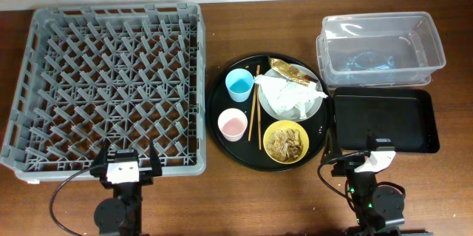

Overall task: Sort waste into correct bins and load items into the dishwasher rack
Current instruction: 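Move the right gripper toward the white tissue on the plate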

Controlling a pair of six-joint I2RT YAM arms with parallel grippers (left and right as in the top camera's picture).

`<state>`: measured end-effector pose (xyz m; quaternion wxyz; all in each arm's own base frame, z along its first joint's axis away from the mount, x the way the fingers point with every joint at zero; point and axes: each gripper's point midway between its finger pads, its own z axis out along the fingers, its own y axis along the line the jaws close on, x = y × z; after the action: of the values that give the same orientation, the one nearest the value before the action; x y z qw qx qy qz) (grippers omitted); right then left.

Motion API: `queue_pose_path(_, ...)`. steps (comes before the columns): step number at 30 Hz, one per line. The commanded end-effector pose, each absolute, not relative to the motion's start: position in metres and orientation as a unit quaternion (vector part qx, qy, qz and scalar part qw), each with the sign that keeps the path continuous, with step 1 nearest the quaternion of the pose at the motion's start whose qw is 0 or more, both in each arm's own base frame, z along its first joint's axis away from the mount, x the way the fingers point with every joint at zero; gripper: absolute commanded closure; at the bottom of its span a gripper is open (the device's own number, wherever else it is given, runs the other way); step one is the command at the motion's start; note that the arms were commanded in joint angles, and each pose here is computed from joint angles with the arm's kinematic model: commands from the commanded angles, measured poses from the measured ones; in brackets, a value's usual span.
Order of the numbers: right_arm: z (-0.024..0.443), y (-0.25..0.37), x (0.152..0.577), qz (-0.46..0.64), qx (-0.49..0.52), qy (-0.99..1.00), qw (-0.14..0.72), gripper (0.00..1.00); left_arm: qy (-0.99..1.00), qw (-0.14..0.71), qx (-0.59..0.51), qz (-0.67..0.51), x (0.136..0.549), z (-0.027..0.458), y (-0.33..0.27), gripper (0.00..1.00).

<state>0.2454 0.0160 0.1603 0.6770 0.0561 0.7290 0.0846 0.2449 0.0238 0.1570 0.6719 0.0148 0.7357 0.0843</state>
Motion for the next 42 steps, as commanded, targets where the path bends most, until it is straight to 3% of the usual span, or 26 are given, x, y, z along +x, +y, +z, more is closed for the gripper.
queue_pose_path(1,0.156,0.021,0.245,0.091,0.044,0.732,0.674,0.02,0.735,0.672,0.025,0.089,0.245,0.156,0.023,0.01)
queue_pose_path(28,0.156,0.022,0.245,0.089,0.039,0.732,0.674,0.02,0.735,0.672,0.026,0.087,0.245,0.156,0.022,0.01)
queue_pose_path(33,0.159,0.022,0.245,0.052,-0.001,0.73,0.681,0.02,0.732,0.676,0.029,0.084,0.245,0.158,0.021,0.01)
queue_pose_path(42,0.248,0.021,0.237,-0.015,-0.07,0.682,0.728,0.02,0.647,0.758,0.037,0.072,0.232,0.256,0.012,0.01)
